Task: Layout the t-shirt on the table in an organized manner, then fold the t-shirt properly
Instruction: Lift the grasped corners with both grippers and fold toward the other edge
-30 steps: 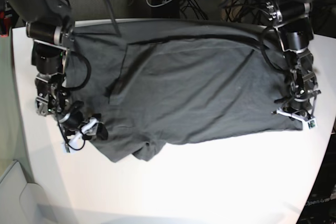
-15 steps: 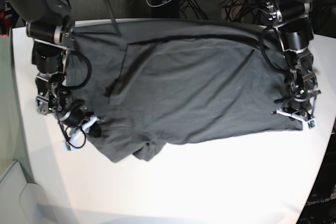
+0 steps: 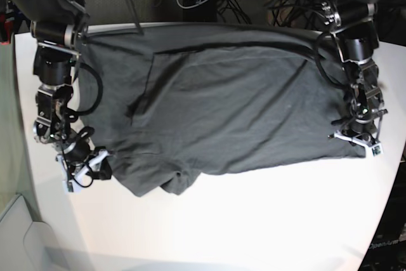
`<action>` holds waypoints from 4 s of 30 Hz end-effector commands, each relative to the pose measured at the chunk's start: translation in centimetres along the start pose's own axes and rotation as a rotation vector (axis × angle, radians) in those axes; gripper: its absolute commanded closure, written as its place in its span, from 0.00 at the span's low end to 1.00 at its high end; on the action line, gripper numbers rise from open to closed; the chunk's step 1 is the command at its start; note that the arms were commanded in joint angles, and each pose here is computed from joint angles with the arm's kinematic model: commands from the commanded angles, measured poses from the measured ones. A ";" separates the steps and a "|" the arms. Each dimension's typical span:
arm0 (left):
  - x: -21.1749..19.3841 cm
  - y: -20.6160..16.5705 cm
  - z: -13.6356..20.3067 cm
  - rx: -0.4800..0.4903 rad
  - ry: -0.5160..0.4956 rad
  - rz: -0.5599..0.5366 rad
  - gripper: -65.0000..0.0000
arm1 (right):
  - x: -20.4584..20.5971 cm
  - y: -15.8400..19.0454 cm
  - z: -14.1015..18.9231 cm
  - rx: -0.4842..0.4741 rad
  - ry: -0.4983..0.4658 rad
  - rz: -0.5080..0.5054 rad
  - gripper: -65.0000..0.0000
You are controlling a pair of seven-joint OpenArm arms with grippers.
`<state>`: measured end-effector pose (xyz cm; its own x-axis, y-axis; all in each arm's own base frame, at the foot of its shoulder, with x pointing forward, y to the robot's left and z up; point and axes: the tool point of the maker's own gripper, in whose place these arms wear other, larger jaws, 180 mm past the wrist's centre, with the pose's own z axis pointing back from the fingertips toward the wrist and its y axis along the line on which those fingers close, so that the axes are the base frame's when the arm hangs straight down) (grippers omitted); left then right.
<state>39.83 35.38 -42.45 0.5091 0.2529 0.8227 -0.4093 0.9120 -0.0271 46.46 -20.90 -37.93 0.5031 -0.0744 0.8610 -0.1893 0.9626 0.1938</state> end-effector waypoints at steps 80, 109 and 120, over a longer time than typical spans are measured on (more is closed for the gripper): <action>3.5 0.5 0.3 0.017 -0.072 0.078 0.19 | 0.1 0.1 5.6 0.002 -0.069 0.118 1.00; 4.3 -3.1 1.7 -0.076 -0.120 -0.170 0.79 | 0.9 0.0 6.2 -0.006 -0.095 0.134 1.00; 4.2 -2.7 3.3 -0.086 -0.155 -0.194 0.79 | 0.8 -0.5 7.5 -0.034 -0.111 0.143 1.00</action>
<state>38.97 32.04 -39.90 0.5190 0.0474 0.8535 -0.2374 0.9672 0.0907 39.55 -22.56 -36.05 0.4425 0.0394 0.8959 -0.2278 0.9712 0.0698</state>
